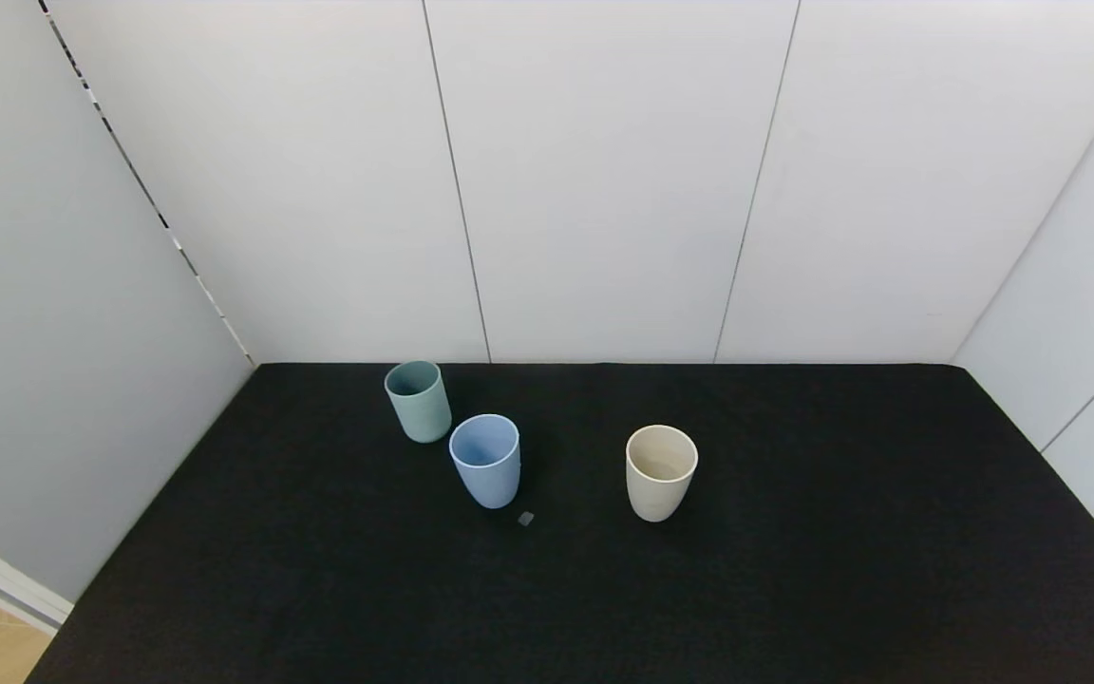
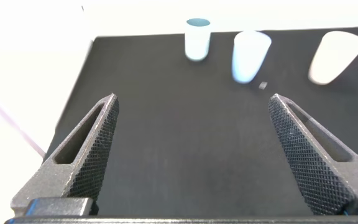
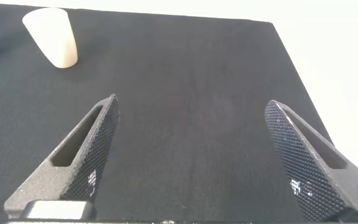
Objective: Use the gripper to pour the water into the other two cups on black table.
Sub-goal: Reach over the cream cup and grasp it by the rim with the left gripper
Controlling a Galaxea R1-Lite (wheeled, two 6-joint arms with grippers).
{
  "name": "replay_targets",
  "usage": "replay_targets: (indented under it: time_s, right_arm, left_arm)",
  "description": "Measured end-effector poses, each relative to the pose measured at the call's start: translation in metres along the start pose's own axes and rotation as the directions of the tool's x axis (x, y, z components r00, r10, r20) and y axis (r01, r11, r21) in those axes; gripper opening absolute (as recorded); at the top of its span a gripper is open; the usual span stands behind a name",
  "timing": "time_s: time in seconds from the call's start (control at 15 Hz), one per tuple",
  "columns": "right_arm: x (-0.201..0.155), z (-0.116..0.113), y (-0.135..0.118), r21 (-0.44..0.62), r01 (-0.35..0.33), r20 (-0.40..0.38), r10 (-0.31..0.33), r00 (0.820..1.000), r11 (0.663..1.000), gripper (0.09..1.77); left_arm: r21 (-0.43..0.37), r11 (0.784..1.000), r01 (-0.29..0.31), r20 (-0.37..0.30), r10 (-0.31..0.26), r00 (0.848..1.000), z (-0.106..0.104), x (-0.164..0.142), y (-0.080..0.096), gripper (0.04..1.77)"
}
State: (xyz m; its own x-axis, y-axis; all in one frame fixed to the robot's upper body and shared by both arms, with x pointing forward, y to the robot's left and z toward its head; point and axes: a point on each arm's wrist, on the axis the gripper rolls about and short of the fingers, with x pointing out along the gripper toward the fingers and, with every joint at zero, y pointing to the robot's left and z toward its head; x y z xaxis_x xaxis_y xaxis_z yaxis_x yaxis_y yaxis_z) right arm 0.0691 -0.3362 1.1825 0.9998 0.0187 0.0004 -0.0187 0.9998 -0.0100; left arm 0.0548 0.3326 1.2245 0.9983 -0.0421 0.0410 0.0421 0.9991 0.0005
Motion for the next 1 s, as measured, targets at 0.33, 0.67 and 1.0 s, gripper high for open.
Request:
replay_targets:
  time_s: [0.33, 0.67, 1.0]
  right_arm:
    - [0.0, 0.0, 0.0, 0.0, 0.0, 0.0, 0.0, 1.0, 1.0, 1.71]
    - [0.0, 0.0, 0.0, 0.0, 0.001, 0.0, -0.001, 1.0, 1.0, 1.71]
    - [0.0, 0.0, 0.0, 0.0, 0.001, 0.0, -0.001, 1.0, 1.0, 1.71]
  left_arm:
    - [-0.006, 0.991, 0.135, -0.048, -0.135, 0.99, 0.049, 0.014, 0.001, 1.72]
    - [-0.016, 0.931, 0.364, -0.16, -0.361, 0.919, 0.085, 0.063, -0.006, 1.72]
    - [0.046, 0.875, 0.481, -0.27, -0.453, 0.85, 0.089, 0.138, -0.036, 1.72]
